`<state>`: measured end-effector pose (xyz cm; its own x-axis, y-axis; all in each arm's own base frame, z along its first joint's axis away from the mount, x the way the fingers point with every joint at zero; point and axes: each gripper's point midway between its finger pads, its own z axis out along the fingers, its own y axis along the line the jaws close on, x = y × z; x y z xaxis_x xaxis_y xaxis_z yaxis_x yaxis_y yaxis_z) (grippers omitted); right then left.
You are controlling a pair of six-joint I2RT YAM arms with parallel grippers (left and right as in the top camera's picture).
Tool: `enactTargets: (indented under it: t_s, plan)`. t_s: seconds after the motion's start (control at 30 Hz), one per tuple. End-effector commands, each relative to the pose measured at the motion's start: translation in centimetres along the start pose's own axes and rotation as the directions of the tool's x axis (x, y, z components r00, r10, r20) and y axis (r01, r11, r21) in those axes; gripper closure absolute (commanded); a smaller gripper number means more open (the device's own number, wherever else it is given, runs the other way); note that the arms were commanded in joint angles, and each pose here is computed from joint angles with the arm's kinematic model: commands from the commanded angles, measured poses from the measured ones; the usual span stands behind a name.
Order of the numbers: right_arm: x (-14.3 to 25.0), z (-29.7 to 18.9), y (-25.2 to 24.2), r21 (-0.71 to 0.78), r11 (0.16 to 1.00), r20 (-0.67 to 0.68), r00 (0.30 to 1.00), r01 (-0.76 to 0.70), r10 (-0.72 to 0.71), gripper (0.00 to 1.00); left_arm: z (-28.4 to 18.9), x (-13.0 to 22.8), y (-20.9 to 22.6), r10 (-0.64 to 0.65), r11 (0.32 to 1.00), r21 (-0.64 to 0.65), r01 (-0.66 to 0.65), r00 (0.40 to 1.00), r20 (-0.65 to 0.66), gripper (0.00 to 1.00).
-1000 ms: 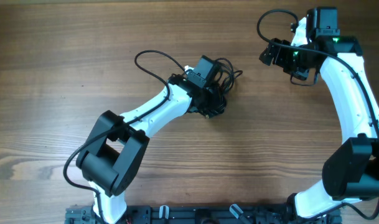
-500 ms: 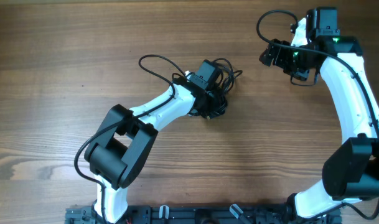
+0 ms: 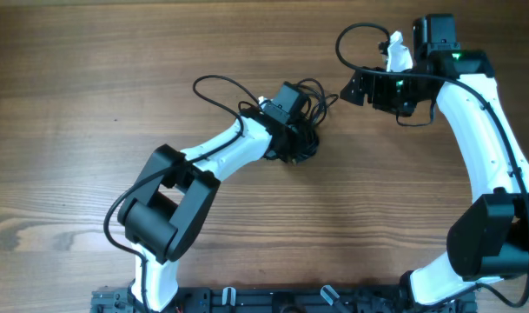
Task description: Untangle cables
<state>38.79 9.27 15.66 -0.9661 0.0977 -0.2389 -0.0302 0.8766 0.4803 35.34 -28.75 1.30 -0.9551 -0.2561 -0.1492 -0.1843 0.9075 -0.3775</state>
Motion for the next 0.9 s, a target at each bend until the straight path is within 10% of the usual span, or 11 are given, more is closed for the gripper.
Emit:
enactTargets:
  t_s: [0.0,0.27,0.47,0.87]
  plan:
    - [0.5,-1.0,2.8,-0.090,0.991,0.001,0.995,0.095,-0.095,0.13,-3.9,-3.9,1.0,-0.055,0.998,0.023,0.053,0.993,0.104,0.96]
    - [3.2,2.1,5.8,-0.026,0.988,-0.097,0.983,0.152,-0.153,0.24,-7.3,-4.3,2.1,-0.097,0.995,0.027,0.095,0.991,0.095,0.96]
    - [3.8,6.0,7.0,-0.037,0.988,-0.154,0.976,0.151,-0.155,0.53,-7.3,-3.7,1.5,-0.098,0.994,0.062,0.094,0.994,0.051,0.96]
    - [4.5,11.9,6.0,-0.056,0.996,-0.242,0.967,0.071,-0.082,0.60,-7.3,-2.6,0.5,-0.199,0.975,0.100,0.200,0.980,-0.013,0.96]
